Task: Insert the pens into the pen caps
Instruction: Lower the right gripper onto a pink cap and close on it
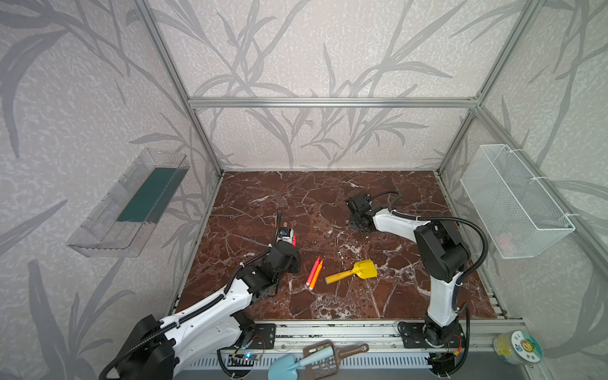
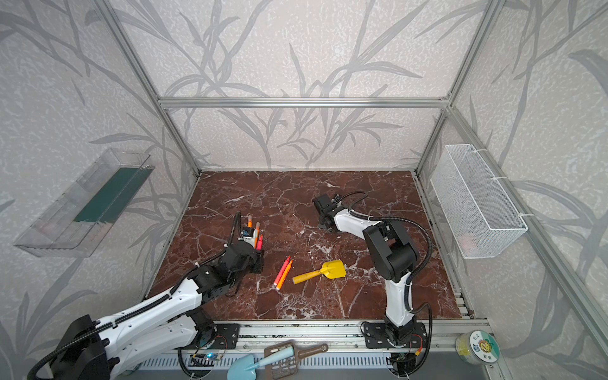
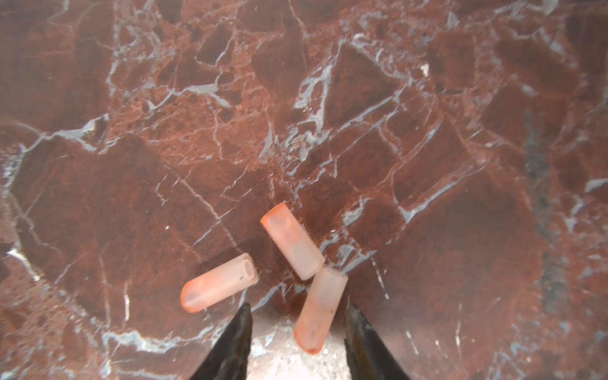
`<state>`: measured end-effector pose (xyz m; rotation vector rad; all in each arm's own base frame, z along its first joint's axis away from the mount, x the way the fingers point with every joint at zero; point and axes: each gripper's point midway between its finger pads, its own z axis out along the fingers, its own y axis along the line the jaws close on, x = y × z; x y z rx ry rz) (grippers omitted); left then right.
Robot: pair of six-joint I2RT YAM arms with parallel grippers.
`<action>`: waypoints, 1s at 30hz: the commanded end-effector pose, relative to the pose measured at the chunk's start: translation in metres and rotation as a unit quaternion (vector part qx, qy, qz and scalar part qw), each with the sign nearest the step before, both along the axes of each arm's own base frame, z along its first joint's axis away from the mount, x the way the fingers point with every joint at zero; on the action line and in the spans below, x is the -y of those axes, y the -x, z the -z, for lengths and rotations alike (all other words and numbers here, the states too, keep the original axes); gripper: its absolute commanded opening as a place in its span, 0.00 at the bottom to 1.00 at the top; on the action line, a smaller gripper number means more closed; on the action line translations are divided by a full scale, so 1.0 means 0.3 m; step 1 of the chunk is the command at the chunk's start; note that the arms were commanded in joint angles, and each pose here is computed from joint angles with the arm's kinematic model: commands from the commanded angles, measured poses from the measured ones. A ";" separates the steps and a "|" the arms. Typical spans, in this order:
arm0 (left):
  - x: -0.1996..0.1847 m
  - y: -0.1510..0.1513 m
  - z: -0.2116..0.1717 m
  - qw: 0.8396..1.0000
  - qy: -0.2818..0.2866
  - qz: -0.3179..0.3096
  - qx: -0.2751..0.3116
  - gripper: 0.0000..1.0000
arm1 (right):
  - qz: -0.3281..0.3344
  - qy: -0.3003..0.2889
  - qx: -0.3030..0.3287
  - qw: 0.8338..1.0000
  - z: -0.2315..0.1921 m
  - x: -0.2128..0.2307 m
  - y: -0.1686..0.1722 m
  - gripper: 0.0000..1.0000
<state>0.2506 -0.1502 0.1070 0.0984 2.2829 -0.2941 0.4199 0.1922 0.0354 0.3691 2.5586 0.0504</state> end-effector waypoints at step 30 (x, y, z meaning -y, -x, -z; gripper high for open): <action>0.006 -0.009 -0.034 1.000 0.016 -0.005 0.006 0.00 | 0.035 0.025 -0.043 0.998 0.110 0.105 0.005 0.16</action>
